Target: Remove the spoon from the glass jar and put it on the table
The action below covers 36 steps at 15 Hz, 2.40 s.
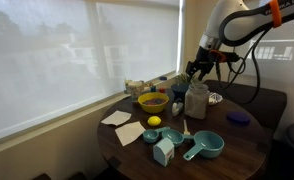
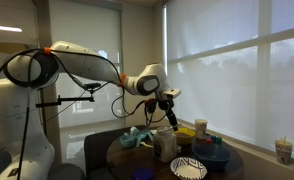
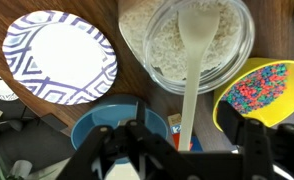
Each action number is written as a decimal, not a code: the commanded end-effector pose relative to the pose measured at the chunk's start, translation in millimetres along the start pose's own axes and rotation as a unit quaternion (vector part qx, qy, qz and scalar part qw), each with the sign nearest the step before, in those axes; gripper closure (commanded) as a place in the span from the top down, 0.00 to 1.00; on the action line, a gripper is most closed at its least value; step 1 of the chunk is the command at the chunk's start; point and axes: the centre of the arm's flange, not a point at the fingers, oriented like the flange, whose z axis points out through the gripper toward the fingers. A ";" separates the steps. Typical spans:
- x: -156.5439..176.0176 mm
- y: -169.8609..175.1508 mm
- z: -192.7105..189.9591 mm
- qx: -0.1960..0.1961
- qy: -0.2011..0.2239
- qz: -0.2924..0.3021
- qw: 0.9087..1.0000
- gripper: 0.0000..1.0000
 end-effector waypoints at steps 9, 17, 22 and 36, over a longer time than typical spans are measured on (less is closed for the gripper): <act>0.9 -14.0 1.2 0.005 0.005 0.001 1.000 0.01; 1.3 -15.6 -10.9 0.009 0.021 0.000 1.000 0.03; 3.7 -17.7 -32.8 0.014 0.062 -0.004 0.998 0.03; -30.3 -29.3 -43.6 0.024 0.150 -0.103 0.983 0.03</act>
